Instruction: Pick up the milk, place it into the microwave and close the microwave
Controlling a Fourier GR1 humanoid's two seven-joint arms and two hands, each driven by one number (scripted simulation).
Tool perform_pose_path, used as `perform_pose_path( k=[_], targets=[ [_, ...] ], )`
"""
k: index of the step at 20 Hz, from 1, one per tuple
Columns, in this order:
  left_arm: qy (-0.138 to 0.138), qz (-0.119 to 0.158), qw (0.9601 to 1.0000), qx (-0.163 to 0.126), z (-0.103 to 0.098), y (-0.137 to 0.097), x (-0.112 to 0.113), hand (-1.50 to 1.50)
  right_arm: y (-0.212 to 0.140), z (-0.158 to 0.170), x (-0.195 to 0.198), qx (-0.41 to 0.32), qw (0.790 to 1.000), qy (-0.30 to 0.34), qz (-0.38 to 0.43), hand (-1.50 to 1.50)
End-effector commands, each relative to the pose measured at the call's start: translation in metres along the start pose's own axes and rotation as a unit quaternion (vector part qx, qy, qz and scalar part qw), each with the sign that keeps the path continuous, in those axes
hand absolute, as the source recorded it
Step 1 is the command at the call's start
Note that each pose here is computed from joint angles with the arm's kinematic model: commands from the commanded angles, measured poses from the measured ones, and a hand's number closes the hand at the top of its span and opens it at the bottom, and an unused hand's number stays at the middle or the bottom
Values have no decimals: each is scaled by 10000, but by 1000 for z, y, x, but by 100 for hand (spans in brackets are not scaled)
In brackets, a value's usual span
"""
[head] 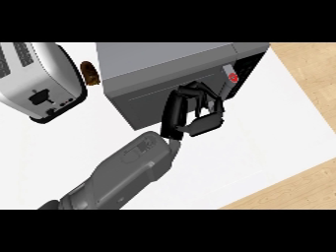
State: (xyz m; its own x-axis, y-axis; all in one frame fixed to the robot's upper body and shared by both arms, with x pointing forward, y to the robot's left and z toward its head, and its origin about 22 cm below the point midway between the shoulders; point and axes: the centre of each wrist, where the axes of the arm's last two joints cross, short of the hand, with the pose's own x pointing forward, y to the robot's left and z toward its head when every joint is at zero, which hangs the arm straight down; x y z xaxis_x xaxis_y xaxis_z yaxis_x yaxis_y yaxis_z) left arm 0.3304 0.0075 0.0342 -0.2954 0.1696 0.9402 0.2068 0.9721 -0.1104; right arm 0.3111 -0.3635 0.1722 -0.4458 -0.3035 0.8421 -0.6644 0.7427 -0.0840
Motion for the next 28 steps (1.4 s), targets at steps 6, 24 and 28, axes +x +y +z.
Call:
perform_pose_path(
  k=[6,24,28],
  targets=[
    [-11,-32,9998,187,-26,6,6,150,-4,1,6,-35,10000,36,-74,-150],
    [-131,20,9998,167,-28,5,4,150,-7,-11,20,561,9979,72,-329,-150],
    [-109,41,9998,161,-28,5,3,150,-10,-11,23,572,9977,28,-350,-150]
  ],
)
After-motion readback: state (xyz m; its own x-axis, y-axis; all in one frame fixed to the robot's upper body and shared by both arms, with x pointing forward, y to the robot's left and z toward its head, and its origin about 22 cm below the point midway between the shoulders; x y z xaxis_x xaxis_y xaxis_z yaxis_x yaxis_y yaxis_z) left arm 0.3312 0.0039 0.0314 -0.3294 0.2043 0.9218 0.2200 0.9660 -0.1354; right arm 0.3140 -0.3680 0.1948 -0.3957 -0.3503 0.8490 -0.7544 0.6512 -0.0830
